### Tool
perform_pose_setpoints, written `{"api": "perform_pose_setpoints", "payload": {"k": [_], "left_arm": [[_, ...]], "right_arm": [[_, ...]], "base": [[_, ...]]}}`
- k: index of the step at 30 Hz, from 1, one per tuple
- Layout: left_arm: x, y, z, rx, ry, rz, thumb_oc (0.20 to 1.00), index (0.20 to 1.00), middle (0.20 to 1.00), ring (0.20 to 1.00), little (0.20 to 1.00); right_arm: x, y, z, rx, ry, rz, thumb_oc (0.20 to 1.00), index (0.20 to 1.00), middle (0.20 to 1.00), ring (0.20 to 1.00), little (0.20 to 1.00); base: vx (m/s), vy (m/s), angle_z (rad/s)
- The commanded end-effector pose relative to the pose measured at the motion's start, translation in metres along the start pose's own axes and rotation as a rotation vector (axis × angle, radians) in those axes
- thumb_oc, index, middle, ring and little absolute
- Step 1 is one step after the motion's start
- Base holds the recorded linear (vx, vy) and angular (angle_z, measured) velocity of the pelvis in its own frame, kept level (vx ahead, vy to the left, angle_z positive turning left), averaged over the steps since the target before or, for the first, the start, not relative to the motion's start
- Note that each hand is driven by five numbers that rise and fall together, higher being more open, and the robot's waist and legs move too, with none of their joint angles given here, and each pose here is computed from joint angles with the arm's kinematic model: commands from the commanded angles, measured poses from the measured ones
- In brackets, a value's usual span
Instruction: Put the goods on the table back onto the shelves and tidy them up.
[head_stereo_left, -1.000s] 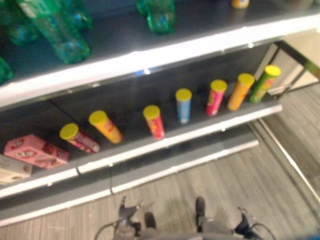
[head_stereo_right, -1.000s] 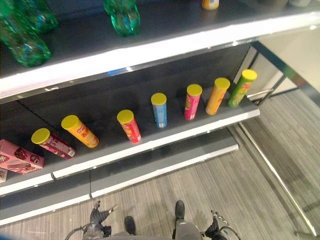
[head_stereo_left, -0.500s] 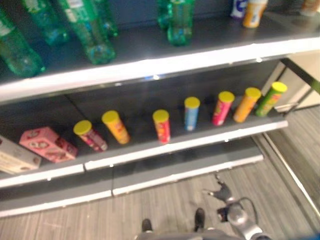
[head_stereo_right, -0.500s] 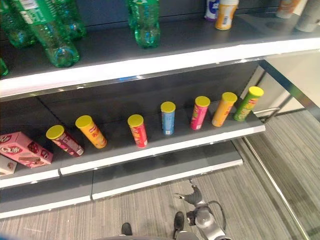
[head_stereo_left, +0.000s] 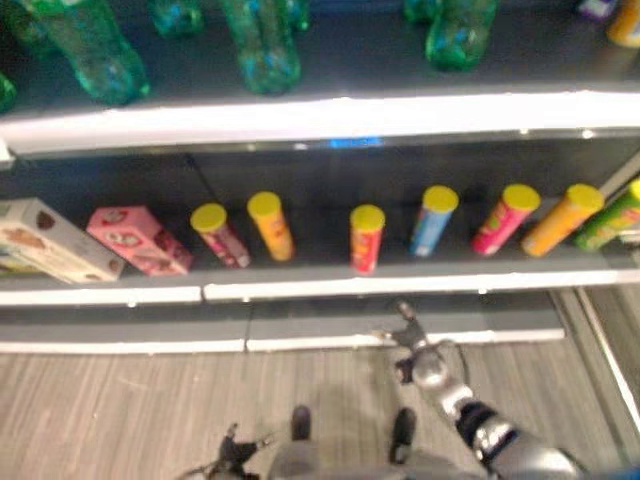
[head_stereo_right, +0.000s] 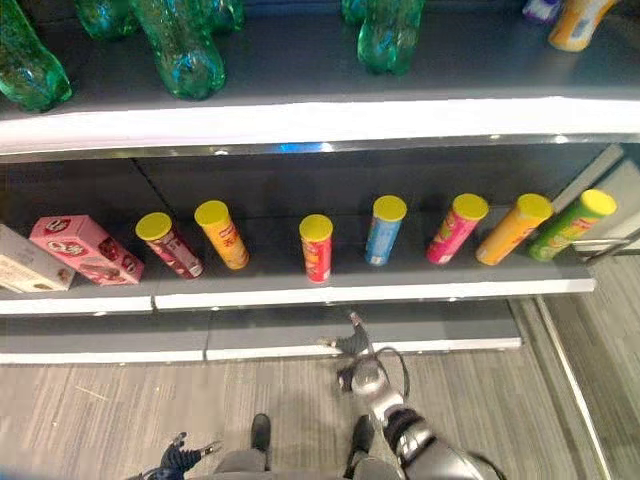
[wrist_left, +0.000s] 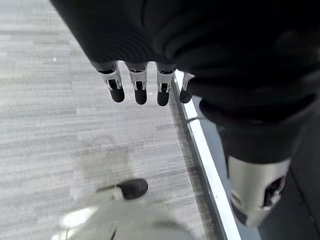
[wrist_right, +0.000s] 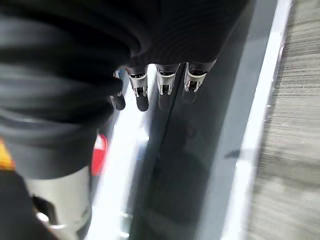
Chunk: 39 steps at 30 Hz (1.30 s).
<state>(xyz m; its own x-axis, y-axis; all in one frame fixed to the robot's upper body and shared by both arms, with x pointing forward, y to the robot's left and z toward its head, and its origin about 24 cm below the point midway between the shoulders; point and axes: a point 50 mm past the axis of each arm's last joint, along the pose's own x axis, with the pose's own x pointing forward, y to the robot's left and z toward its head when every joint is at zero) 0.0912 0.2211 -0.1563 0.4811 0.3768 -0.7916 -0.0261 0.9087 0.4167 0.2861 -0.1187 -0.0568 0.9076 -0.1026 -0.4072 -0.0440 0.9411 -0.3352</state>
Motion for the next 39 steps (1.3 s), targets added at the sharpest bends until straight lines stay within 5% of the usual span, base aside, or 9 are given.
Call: {"api": "perform_pose_setpoints", "payload": {"k": [1,13,39], "left_arm": [[0.007,0.010,0.014,0.102,-0.057,0.020,1.000,1.000,1.000,1.000,1.000],[0.011,0.004,0.047,0.143,-0.174,0.003,1.000,1.000,1.000,1.000,1.000],[0.016,0.017,0.036,0.183,-0.096,0.044,1.000,1.000,1.000,1.000,1.000]], "right_arm": [[0.008,0.011,0.036,0.040,-0.084,-0.011,1.000,1.000,1.000,1.000,1.000],[0.027,-0.017,0.069,-0.105,-0.141,-0.103,1.000,1.000,1.000,1.000,1.000],[0.016,0.019,0.137,-0.253,-0.448,0.023,1.000,1.000,1.000,1.000,1.000]], "base": [[-0.01,0.109,0.09],[-0.02,0.048,0.05],[0.00,0.000,0.00]]}}
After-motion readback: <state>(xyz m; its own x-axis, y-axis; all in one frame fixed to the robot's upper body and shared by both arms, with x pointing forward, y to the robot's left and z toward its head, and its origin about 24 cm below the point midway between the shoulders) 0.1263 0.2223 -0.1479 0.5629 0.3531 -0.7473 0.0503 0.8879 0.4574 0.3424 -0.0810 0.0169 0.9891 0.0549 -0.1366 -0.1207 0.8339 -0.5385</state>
